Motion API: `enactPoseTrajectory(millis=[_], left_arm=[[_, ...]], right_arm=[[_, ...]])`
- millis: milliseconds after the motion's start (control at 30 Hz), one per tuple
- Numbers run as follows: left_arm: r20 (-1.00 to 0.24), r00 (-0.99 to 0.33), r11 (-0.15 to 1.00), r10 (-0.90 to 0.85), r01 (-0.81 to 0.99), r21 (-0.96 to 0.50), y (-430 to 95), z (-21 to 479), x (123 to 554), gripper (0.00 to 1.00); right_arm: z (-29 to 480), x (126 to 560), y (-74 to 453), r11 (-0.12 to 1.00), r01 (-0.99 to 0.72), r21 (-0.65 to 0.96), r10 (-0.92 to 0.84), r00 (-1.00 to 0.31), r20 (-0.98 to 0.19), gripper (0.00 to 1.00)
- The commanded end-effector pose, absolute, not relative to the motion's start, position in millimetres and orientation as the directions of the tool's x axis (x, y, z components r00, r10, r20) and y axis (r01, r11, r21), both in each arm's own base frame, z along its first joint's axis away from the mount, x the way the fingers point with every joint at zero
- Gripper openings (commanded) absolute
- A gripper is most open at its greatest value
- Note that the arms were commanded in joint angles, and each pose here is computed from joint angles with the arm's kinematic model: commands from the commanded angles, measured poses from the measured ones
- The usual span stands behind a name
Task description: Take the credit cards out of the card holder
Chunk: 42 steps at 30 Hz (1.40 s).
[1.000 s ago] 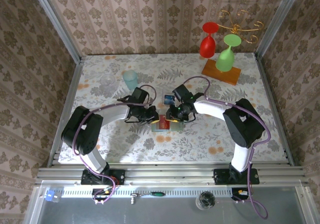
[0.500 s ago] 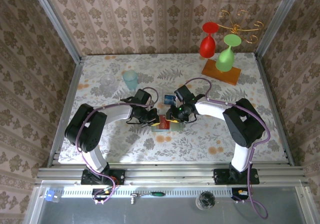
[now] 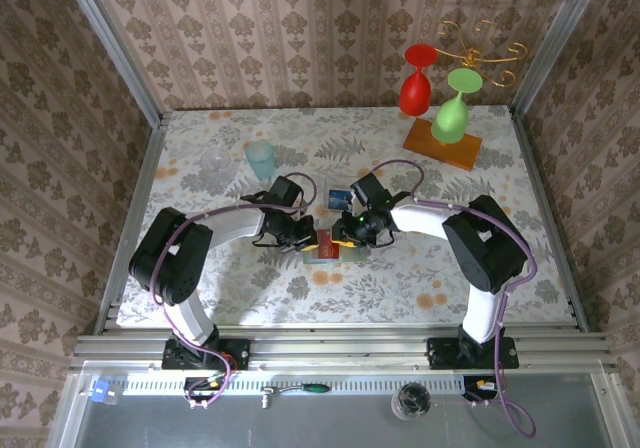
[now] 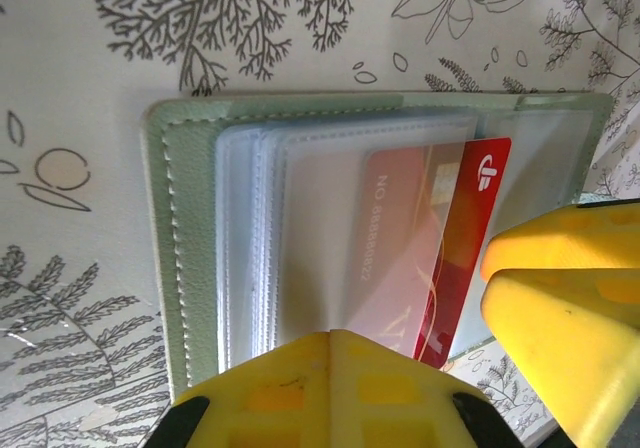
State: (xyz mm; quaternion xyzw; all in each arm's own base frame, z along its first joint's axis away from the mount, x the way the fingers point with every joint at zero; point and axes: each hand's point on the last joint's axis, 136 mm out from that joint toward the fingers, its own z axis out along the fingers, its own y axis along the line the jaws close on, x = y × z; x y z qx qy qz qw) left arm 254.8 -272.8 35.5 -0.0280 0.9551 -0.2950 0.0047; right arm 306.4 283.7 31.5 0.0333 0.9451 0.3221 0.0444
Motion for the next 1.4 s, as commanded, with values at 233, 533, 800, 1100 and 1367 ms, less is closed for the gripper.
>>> enactPoseTrajectory(millis=[233, 533, 800, 1100, 1367], left_arm=[[0.026, -0.999, 0.85, -0.029, -0.039, -0.526, -271, 25, 249, 0.0], [0.043, -0.999, 0.858, -0.027, -0.046, -0.512, -269, 20, 245, 0.0], [0.042, -0.999, 0.858, -0.023, -0.041, -0.512, -270, 21, 245, 0.0], [0.039, -0.999, 0.859, -0.021, -0.038, -0.511, -270, 23, 244, 0.0], [0.035, -0.999, 0.863, -0.024, -0.039, -0.504, -268, 24, 244, 0.0]], right_arm=[[21, 301, 287, 0.764, 0.074, 0.641, 0.102, -0.995, -0.006, 0.27], [30, 303, 292, 0.716, 0.084, 0.694, 0.119, -0.993, -0.003, 0.19], [30, 303, 288, 0.71, 0.088, 0.699, 0.13, -0.992, -0.007, 0.14], [33, 304, 285, 0.69, 0.09, 0.718, 0.145, -0.989, -0.016, 0.1], [36, 305, 268, 0.709, 0.095, 0.699, 0.163, -0.986, -0.031, 0.09]])
